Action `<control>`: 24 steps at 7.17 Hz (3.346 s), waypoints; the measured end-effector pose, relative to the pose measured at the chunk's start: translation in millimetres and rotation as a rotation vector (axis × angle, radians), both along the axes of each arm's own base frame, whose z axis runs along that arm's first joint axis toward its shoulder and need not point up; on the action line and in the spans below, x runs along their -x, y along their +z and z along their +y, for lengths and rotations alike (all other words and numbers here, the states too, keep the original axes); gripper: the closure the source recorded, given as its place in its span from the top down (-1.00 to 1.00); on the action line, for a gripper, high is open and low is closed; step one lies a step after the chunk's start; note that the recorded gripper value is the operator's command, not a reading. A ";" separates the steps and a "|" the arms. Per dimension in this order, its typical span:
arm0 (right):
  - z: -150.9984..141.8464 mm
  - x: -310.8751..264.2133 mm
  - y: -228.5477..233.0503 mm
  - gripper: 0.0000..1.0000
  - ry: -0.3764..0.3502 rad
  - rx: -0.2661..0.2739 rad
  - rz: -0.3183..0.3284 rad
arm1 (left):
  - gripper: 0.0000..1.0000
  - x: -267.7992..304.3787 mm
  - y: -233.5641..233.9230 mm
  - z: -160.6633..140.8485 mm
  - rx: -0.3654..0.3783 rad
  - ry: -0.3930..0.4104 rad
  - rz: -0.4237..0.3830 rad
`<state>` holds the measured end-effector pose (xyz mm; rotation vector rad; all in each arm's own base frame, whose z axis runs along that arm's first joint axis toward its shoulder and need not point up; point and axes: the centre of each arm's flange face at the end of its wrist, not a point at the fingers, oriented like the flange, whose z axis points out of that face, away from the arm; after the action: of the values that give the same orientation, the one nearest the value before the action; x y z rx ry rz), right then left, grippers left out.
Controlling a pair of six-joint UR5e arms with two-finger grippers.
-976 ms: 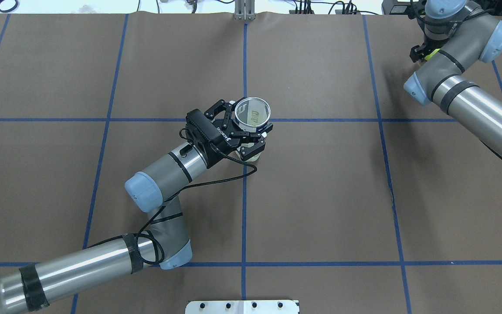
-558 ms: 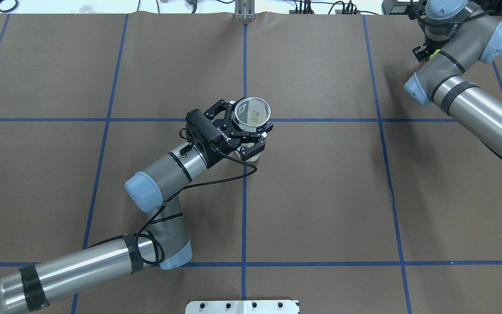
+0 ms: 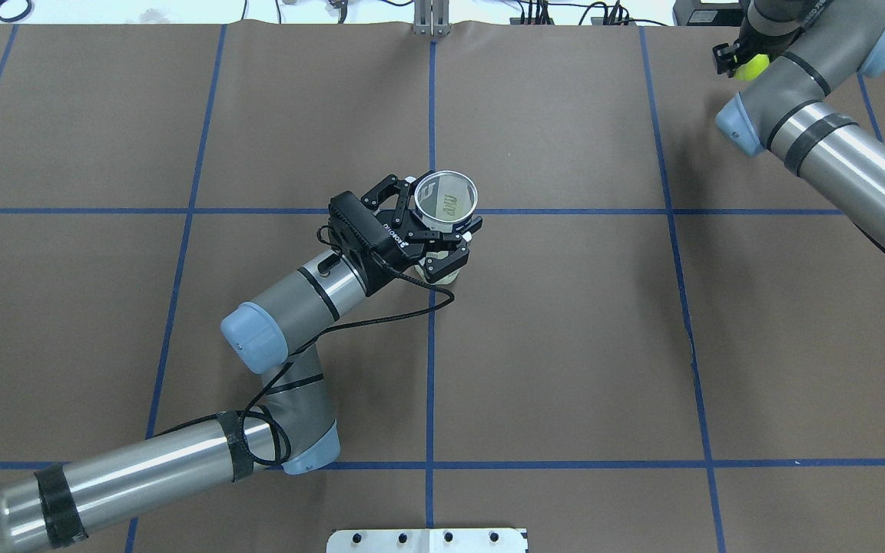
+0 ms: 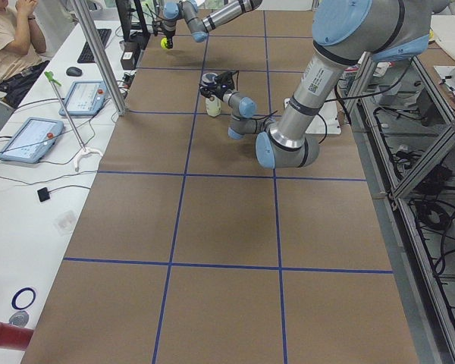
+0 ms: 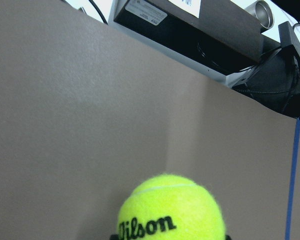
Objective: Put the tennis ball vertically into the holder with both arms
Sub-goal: 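Lift the second ball with the right gripper and carry it toward the tube, then lower the second ball into the tube and open the right gripper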
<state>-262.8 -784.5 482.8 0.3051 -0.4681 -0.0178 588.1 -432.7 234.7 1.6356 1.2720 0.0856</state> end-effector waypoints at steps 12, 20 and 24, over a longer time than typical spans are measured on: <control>291.0 122.3 -393.2 -1.00 0.170 0.379 -0.549 | 0.97 3.3 7.3 2.7 -0.002 0.003 -0.003; 307.6 168.9 -445.5 0.99 0.182 0.347 -0.518 | 0.97 3.1 10.7 3.9 -0.001 0.004 -0.007; 304.7 167.0 -441.5 0.99 0.162 0.326 -0.508 | 0.97 3.7 8.1 4.2 -0.003 0.005 -0.002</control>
<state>-429.8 -479.9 41.3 0.0198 -0.9357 0.2972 584.4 -428.5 242.8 1.6344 1.2747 0.0919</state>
